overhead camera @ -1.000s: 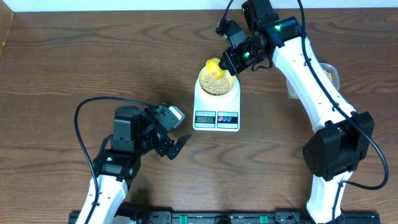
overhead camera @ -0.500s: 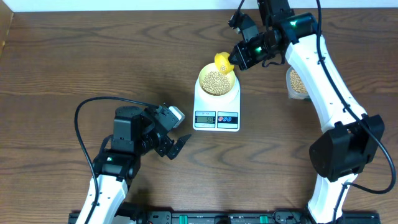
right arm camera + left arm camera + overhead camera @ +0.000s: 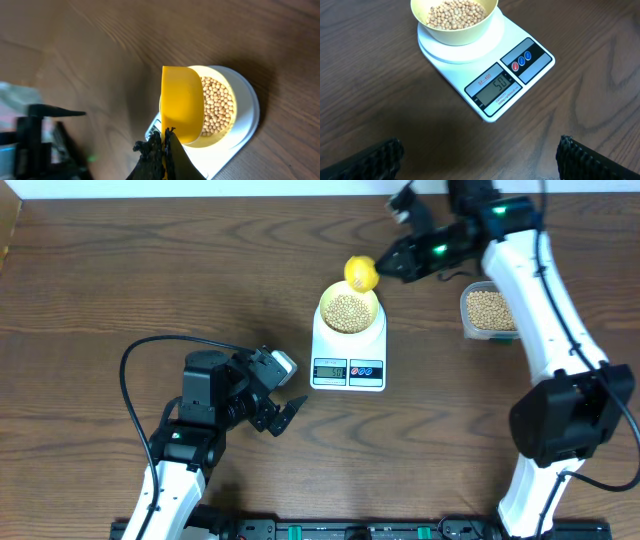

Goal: Scoop item into bowl and weigh 50g on scale
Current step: 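Carry the yellow scoop right back to the clear tub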

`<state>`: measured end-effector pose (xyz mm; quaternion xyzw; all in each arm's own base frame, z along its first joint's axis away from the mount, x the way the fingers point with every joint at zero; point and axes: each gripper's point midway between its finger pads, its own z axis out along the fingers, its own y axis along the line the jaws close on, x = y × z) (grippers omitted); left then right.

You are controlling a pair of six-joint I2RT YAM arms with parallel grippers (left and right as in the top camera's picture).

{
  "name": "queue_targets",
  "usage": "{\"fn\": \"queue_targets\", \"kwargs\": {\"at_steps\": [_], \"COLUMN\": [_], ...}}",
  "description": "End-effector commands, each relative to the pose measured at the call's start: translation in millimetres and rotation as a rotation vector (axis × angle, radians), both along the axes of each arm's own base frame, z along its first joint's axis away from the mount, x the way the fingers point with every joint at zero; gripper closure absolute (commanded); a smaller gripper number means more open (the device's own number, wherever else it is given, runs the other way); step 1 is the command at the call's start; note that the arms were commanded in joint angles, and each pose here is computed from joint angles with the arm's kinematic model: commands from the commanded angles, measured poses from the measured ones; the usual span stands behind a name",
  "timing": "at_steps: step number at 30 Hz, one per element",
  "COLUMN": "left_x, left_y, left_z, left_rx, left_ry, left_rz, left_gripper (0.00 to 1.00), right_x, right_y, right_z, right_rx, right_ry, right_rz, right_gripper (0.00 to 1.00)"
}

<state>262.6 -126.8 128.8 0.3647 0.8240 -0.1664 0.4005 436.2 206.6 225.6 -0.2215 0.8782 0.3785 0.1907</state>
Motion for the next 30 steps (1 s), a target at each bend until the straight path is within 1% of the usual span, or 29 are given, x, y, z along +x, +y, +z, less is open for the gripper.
{"fn": "queue_targets", "kwargs": {"at_steps": [1, 4, 8, 11, 14, 17, 21, 23, 27, 30], "left_x": [3.1, 3.1, 3.1, 3.1, 3.1, 3.1, 3.1, 3.1, 3.1, 3.1], "left_y": [2.1, 2.1, 2.1, 2.1, 2.1, 2.1, 2.1, 2.1, 2.1, 2.1], "left_z": [5.6, 5.6, 5.6, 5.6, 5.6, 5.6, 5.6, 5.6, 5.6, 5.6], "left_rx": [0.002, 0.002, 0.002, 0.002, 0.002, 0.002, 0.002, 0.002, 0.002, 0.002], "left_ry": [-0.018, -0.018, -0.018, -0.018, -0.018, -0.018, -0.018, -0.018, -0.018, -0.018], "left_rz": [0.012, 0.012, 0.012, 0.012, 0.012, 0.012, 0.012, 0.012, 0.012, 0.012], "left_gripper": [0.00, 0.01, 0.00, 0.01, 0.01, 0.01, 0.01, 0.01, 0.01, 0.00], "right_x": [0.5, 9.3, 17.4, 15.8, 11.1, 1.9, -17.3, -21.8, -21.0, -18.3], "right_y": [-20.0, -50.3, -102.9, -141.0, -176.6, -219.0, -266.9, -279.0, -285.4, -280.5], "right_z": [42.4, 48.2, 47.1, 42.3, 30.0, 8.3, -24.0, -33.0, -41.0, -43.7], "right_rx": [0.179, 0.214, 0.210, 0.195, 0.132, -0.003, -0.266, -0.380, -0.530, -0.632], "right_ry": [-0.013, -0.012, -0.002, 0.008, 0.040, 0.100, 0.193, 0.209, 0.219, 0.201], "right_rz": [-0.010, -0.069, -0.177, -0.241, -0.318, -0.420, -0.522, -0.538, -0.573, -0.557], "right_gripper": [0.99, 0.99, 0.99, 0.99, 0.99, 0.99, 0.99, 0.99, 0.99, 0.99]}}
